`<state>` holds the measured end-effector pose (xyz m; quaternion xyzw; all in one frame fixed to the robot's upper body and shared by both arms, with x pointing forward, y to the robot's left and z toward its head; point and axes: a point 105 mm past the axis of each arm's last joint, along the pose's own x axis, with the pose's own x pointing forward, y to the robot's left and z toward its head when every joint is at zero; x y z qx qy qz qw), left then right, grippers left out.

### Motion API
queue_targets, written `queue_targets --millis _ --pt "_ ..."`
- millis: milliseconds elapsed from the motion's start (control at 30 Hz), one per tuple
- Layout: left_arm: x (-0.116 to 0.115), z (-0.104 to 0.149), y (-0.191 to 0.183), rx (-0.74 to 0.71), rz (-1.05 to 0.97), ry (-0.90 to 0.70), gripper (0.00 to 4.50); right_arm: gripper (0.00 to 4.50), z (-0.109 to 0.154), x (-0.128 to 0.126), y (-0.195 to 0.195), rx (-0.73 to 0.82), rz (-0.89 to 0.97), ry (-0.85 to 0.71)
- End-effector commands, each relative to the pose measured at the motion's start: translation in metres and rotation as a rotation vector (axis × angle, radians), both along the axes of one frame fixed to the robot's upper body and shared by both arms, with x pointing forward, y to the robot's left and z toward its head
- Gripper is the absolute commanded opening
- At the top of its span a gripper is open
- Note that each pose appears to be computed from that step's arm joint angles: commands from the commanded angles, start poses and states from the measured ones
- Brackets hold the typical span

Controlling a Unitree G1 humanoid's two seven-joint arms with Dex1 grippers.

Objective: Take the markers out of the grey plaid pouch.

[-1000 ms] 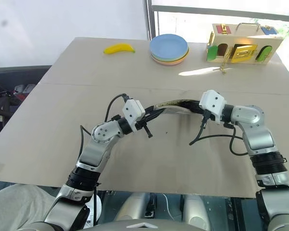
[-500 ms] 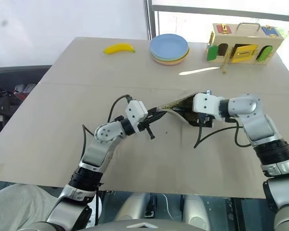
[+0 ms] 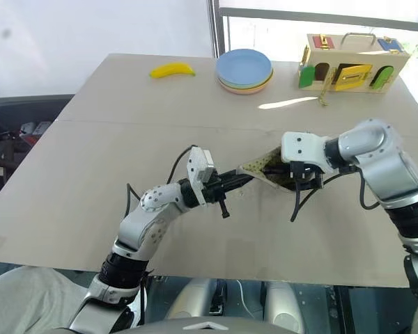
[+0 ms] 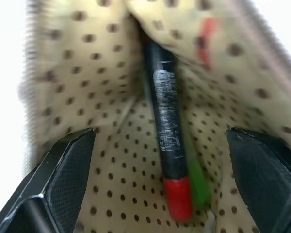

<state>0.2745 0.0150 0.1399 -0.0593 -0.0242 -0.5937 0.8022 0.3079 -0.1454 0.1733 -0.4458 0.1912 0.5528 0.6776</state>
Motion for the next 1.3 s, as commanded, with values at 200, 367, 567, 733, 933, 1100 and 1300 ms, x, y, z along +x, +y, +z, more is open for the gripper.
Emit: queue_targets --millis 200,367,567,733,933,1100,1300 --pt "0.019 -0.003 0.012 -0.101 0.090 0.157 0.00 4.43 -0.008 -0.001 -0.002 -0.132 0.061 0.032" --pt "0.027 -0.019 0.016 -0.090 0.109 0.242 0.00 4.43 -0.020 0.020 -0.006 -0.202 0.064 0.020" --pt "0.031 -0.023 0.014 -0.078 0.098 0.255 0.00 4.43 -0.034 0.041 -0.005 -0.274 0.092 0.003" --pt "0.033 -0.027 0.014 -0.070 0.103 0.262 0.00 3.32 -0.043 0.051 -0.006 -0.325 0.114 -0.003" --pt "0.034 -0.030 0.015 -0.070 0.117 0.265 0.00 0.78 -0.051 0.047 -0.007 -0.345 0.169 0.009" --pt "0.033 -0.032 0.013 -0.062 0.114 0.257 0.00 0.52 -0.045 0.046 -0.011 -0.339 0.170 -0.018" --pt "0.033 -0.035 0.011 -0.058 0.111 0.253 0.00 0.52 -0.031 0.040 -0.011 -0.271 0.162 -0.021"
